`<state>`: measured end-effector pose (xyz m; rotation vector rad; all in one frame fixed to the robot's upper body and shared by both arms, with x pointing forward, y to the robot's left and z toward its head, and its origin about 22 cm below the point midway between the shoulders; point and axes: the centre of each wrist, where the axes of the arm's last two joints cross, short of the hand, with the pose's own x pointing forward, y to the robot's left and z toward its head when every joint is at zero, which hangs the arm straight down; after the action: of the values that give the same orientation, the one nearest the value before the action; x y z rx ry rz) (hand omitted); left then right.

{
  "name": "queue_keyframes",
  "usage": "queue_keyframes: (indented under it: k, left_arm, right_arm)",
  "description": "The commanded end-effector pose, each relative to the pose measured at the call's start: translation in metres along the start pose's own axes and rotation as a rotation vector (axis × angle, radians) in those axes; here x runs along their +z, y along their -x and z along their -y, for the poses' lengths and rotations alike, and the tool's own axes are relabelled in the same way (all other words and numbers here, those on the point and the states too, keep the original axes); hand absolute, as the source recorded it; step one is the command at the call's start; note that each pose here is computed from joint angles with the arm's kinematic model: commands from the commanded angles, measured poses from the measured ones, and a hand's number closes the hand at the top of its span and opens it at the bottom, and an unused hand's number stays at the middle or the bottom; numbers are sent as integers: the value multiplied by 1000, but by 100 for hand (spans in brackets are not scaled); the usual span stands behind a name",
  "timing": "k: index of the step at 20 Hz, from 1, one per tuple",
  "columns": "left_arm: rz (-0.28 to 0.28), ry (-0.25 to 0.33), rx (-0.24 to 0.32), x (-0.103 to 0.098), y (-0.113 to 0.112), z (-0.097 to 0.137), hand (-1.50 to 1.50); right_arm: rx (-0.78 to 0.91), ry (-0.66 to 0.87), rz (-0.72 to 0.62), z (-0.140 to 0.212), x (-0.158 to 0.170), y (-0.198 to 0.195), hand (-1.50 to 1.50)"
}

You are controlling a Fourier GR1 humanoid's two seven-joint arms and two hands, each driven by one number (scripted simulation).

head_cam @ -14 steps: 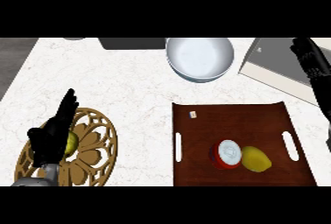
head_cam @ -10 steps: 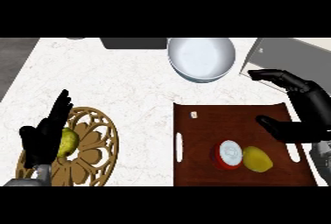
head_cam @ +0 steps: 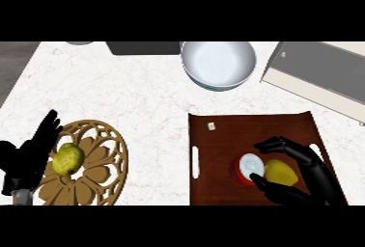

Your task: Pick the lemon from the tray and place it in the tiered shelf

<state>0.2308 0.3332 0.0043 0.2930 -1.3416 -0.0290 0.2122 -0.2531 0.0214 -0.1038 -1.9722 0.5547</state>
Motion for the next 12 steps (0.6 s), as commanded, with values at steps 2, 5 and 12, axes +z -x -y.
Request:
queue_keyframes:
  k: [2, 5, 12]
  left_arm:
    - [-17, 31, 14, -6, 9, -21, 0]
    - [-19, 28, 18, 9, 14, -25, 0]
    - [-1, 11, 12, 9, 8, -27, 0]
  right_arm:
    - [-23, -102, 13, -25, 60, -6, -150]
    - [203, -36, -29, 15, 73, -21, -150]
    - [595, -130, -172, 48, 74, -69, -150]
